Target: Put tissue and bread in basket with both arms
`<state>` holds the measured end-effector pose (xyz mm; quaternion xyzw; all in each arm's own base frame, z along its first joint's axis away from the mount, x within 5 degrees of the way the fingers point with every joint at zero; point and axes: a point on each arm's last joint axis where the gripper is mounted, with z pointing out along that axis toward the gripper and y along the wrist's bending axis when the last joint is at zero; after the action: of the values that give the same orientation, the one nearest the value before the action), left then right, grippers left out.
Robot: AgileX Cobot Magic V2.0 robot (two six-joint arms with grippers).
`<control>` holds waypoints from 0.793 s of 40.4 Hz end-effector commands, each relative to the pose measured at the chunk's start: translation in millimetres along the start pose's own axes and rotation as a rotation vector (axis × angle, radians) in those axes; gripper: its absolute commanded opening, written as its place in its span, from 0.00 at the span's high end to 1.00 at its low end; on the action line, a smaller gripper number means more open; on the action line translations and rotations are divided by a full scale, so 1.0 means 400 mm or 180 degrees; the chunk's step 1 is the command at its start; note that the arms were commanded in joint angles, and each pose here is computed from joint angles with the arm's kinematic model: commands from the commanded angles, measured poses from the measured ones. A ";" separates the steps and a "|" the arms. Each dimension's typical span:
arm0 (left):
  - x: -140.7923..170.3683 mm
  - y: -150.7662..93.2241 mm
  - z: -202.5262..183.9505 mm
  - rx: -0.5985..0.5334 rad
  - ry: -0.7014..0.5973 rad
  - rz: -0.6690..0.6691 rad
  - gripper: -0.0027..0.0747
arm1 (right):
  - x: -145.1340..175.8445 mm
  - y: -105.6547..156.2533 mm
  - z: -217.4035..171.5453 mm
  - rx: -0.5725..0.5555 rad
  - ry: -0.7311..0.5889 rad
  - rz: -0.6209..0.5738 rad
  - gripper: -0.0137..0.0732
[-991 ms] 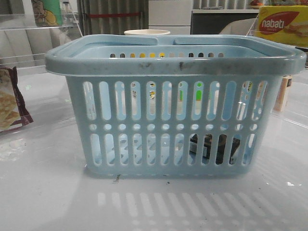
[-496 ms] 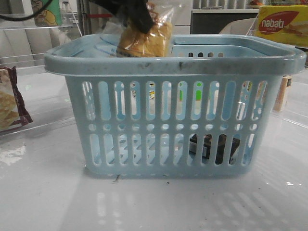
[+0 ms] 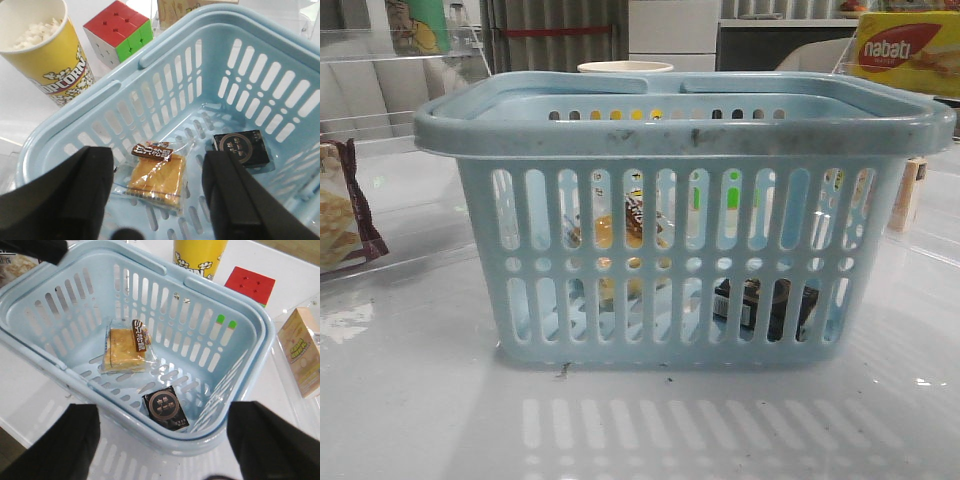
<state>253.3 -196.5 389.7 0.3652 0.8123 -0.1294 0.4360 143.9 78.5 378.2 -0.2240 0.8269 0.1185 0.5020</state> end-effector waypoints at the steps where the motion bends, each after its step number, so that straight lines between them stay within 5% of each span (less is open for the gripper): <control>1: -0.020 -0.008 -0.130 -0.0055 -0.0494 -0.0011 0.38 | -0.001 -0.002 -0.047 0.0037 -0.0350 -0.0047 0.13; 16: 0.188 -0.053 -0.313 -0.0072 -0.0627 -0.0020 0.38 | 0.109 0.003 -0.121 0.0006 -0.0293 -0.0004 0.13; 32: 0.351 -0.082 -0.330 -0.0055 -0.0515 -0.0035 0.38 | 0.124 0.003 -0.124 0.0004 -0.0229 -0.0004 0.19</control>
<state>99.4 -81.2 340.1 0.3608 0.7985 -0.1368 0.4620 83.4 45.8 343.4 -0.2240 0.8333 0.1200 0.4909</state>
